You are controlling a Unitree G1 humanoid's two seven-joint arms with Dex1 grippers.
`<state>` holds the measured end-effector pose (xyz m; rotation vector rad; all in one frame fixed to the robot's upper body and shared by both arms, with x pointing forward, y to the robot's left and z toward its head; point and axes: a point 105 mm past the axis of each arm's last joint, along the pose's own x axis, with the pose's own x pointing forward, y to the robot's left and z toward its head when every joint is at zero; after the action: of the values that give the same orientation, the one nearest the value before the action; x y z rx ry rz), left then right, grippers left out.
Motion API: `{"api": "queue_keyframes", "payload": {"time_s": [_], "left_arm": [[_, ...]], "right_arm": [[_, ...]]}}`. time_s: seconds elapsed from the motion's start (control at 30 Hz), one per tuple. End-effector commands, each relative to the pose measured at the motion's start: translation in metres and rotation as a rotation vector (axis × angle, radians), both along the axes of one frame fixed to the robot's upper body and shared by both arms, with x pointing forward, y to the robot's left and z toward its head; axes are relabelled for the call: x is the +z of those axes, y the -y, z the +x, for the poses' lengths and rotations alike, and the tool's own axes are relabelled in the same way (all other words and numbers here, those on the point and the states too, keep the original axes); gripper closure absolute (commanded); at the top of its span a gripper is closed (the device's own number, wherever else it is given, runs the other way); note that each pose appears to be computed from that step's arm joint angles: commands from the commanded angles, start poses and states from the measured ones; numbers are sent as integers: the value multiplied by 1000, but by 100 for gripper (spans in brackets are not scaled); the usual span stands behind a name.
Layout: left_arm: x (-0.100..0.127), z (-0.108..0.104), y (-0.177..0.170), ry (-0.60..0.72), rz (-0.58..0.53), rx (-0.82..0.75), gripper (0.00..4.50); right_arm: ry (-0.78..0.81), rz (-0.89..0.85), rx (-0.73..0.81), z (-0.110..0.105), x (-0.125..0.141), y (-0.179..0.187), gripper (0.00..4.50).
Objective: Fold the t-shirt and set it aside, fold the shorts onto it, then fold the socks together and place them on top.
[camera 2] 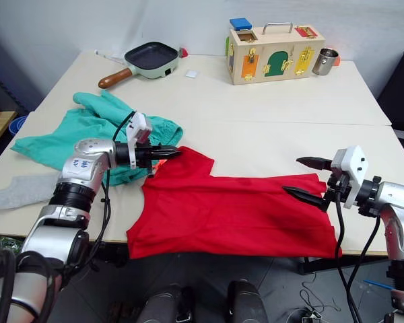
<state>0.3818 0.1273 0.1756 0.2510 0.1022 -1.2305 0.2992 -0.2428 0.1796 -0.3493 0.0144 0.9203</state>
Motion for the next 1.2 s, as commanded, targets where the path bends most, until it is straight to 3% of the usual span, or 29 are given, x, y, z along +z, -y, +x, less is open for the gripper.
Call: {"api": "queue_keyframes", "payload": {"time_s": [0.03, 0.17, 0.4, 1.07, 1.2], "left_arm": [[18, -15, 0, 99, -11, -90, 448], [22, -40, -2, 160, -24, -199, 448], [6, -71, -9, 186, 54, -297, 448], [-43, -118, -23, 120, 191, -374, 448], [-44, -122, -22, 107, 164, -354, 448]], "right_arm": [[42, 2, 13, -1, 10, -1, 0], [30, -2, 4, -1, 7, 2, 0], [-12, -5, -28, -3, -5, 13, 0], [-67, -22, -106, -8, -20, 38, 0], [-68, -25, -130, -10, -19, 46, 0]]}}
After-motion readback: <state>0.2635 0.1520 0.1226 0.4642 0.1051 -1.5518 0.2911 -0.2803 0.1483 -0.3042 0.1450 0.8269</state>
